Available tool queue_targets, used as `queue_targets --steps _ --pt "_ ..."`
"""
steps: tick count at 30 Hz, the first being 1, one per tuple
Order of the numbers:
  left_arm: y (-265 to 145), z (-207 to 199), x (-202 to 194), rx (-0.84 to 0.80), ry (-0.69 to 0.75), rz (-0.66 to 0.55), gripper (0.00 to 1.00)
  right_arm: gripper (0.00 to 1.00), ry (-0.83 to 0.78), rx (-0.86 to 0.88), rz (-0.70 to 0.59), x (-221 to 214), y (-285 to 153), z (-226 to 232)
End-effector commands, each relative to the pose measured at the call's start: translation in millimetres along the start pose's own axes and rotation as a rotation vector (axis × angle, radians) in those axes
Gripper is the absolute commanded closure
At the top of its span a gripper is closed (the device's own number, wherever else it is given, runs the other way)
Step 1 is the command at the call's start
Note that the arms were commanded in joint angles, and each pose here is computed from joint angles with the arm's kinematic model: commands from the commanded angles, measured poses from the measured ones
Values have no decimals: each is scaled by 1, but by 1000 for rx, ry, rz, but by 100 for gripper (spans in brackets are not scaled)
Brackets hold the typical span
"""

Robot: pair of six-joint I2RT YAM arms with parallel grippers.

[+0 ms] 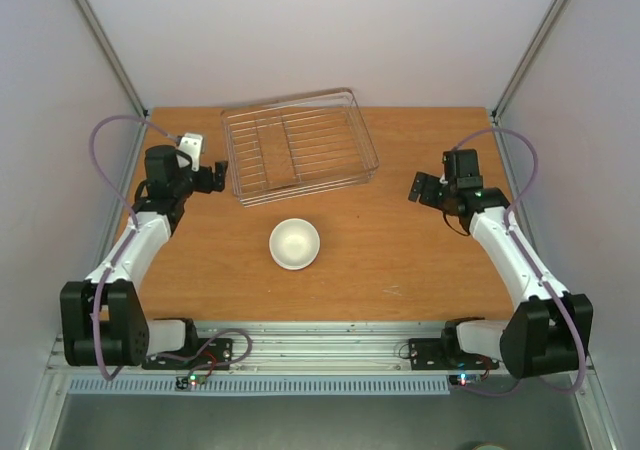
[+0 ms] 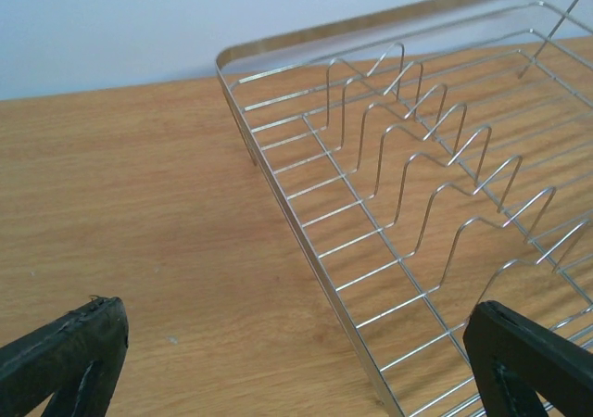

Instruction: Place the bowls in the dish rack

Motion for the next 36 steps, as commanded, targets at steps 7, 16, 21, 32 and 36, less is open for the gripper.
queue_targets --steps 7,16,21,32,36 --pt "21 1 -3 -25 -19 18 1 1 -254 109 90 -7 -10 80" --pt "23 -1 -15 -50 -15 51 1 2 -331 -26 52 -28 -14 105" --pt "24 -7 -21 -89 -7 76 0 2 -298 14 45 -33 -12 106" --pt "74 -6 -6 -24 105 138 1 11 -320 91 80 -27 -8 121" --pt "95 -2 3 -2 113 172 1 13 -307 96 102 -34 -6 118"
Point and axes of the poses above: each gripper's point midway between its finger pads, its own y axis out along the fingers, its own z axis along the line the jaws close on, x = y × z, the point moved 9 cm from there along -y, back along the fingers, and after that the axes turned 7 degrees about -y, right-handed, at the moved point
